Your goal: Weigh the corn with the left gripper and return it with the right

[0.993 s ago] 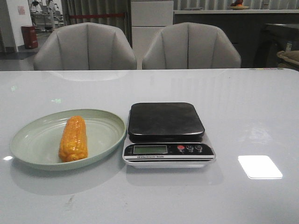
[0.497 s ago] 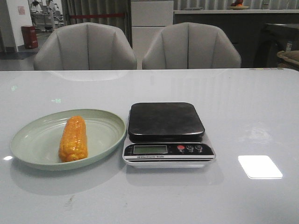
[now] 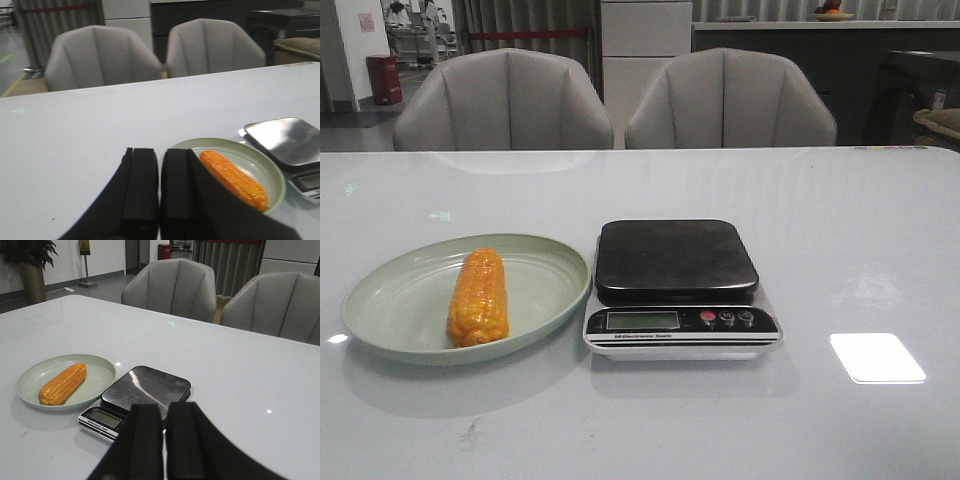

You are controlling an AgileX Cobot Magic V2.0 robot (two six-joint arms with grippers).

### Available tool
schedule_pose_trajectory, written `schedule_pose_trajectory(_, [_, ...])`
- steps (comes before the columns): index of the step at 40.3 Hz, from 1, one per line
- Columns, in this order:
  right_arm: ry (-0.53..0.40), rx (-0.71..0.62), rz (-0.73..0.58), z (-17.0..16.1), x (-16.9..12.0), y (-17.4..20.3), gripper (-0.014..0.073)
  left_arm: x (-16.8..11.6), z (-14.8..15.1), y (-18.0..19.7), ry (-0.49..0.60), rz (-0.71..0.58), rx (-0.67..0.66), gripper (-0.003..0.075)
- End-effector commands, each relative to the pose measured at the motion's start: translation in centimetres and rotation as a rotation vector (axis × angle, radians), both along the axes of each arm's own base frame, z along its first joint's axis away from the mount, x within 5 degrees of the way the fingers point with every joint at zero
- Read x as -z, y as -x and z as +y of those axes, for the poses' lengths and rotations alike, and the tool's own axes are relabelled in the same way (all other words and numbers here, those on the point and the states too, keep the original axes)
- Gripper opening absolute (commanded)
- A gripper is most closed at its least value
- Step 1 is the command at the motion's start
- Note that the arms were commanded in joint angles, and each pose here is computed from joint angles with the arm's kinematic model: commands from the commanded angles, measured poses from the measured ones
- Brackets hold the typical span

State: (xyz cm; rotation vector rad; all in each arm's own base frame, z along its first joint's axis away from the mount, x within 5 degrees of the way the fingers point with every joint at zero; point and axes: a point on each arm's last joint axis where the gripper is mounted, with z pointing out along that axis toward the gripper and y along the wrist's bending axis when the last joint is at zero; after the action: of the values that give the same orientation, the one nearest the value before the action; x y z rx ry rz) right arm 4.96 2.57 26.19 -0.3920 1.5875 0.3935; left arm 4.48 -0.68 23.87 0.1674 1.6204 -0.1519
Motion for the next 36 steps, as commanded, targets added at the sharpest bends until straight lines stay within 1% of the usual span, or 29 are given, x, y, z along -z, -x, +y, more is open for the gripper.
schedule_pose_trajectory(1, [-0.028,-0.002,-0.104,0.0,-1.7,0.1,0.0198,-0.4,0.2,-0.2,0.052,-0.122,-0.08,0.0121])
schedule_pose_trajectory(5, [-0.028,-0.002,-0.104,0.0,-1.7,0.1,0.0198,0.6,0.5,-0.4,0.072,-0.142,-0.165,0.0121])
schedule_pose_trajectory(9, [-0.028,-0.002,-0.103,0.0,-1.7,0.1,0.0198,1.5,0.7,-0.7,0.079,-0.161,-0.203,0.0121])
schedule_pose_trajectory(11, [-0.028,-0.002,-0.103,0.0,-1.7,0.1,0.0198,2.1,0.6,-0.8,0.084,-0.208,-0.192,0.0121])
schedule_pose_trajectory(16, [-0.028,-0.002,-0.103,0.0,-1.7,0.1,0.0198,2.0,0.6,-0.8,0.087,-0.227,-0.191,0.0121])
schedule_pose_trajectory(36, [-0.028,-0.002,-0.103,0.0,-1.7,0.1,0.0198,2.0,0.6,-0.8,0.087,-0.229,-0.191,0.0121])
